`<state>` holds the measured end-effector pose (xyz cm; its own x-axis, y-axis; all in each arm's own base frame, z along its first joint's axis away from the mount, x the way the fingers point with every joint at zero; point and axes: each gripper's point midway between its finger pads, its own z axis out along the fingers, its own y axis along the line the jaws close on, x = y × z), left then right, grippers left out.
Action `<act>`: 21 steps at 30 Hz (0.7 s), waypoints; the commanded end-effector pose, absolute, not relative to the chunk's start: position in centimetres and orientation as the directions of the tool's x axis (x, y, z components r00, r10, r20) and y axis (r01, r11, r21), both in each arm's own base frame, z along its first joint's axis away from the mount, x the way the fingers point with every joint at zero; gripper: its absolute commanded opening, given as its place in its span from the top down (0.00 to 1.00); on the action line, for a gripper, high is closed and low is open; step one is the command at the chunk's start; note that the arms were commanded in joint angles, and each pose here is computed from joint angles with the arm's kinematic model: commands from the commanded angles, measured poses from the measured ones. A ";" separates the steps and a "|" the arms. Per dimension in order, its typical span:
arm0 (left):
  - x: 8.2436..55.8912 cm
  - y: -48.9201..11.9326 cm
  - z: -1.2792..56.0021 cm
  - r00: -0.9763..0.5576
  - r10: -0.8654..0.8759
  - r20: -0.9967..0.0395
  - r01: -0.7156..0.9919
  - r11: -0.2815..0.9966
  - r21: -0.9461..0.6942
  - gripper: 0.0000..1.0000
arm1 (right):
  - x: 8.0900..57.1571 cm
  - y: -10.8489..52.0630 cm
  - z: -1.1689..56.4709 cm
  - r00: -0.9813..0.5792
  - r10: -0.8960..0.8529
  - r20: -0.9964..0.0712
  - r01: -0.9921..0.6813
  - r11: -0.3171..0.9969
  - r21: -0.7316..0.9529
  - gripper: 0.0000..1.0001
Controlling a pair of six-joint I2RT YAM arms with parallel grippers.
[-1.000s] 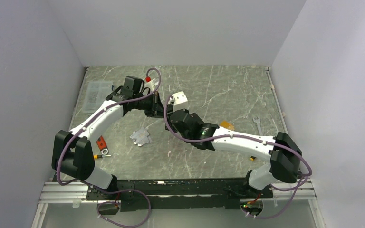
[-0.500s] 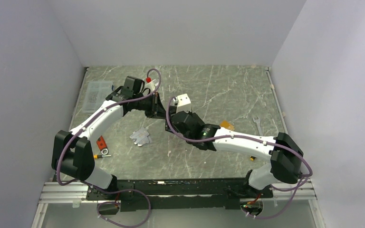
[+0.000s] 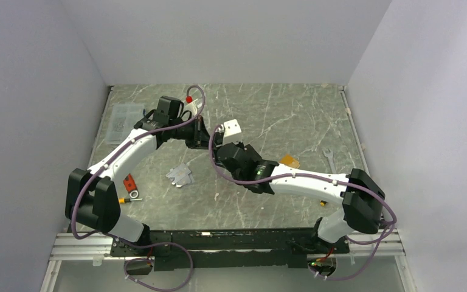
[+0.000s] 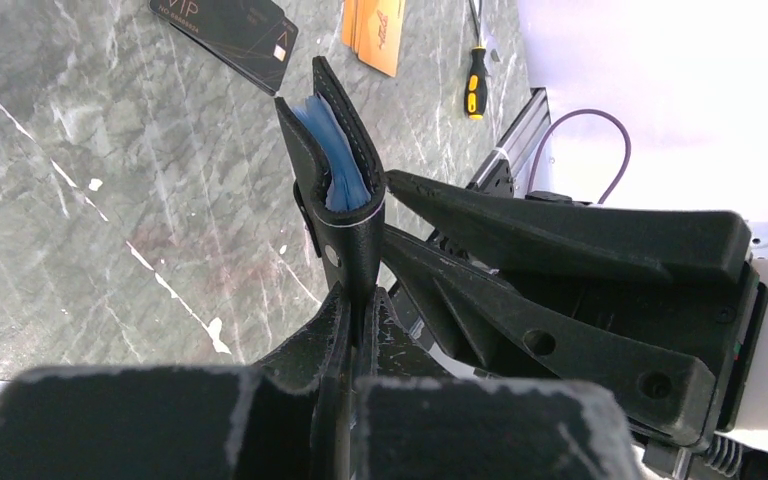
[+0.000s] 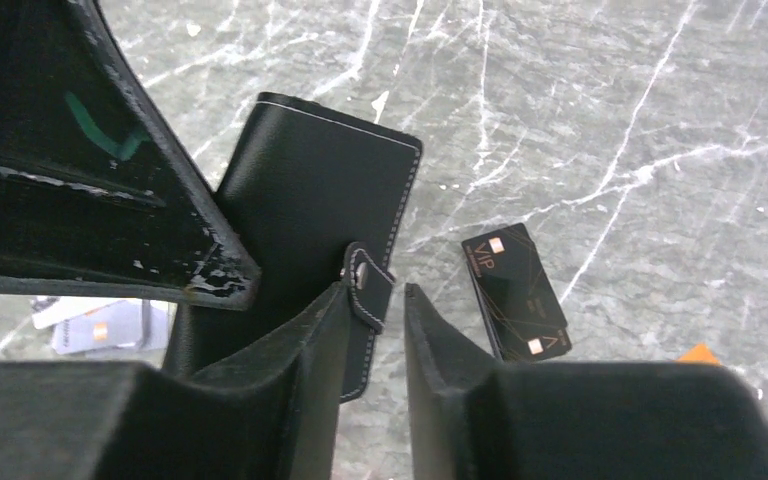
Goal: Put the credit cards into the card holder
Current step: Open the card holder at the center of the board.
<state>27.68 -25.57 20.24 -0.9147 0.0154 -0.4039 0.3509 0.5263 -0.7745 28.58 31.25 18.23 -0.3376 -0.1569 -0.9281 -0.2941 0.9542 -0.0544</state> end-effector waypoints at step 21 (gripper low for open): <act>26.0 -25.9 22.8 -0.915 0.023 -0.403 0.372 0.433 -0.821 1.00 | 31.7 29.3 21.3 -0.205 -0.063 -0.977 -0.084 0.995 -0.046 1.00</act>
<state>28.64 -25.46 20.90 -0.8992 -0.0161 -0.4372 0.3685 0.5110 -0.7766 29.71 32.20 18.99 -0.2517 -0.1430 -0.9572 -0.2436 0.9665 -0.0804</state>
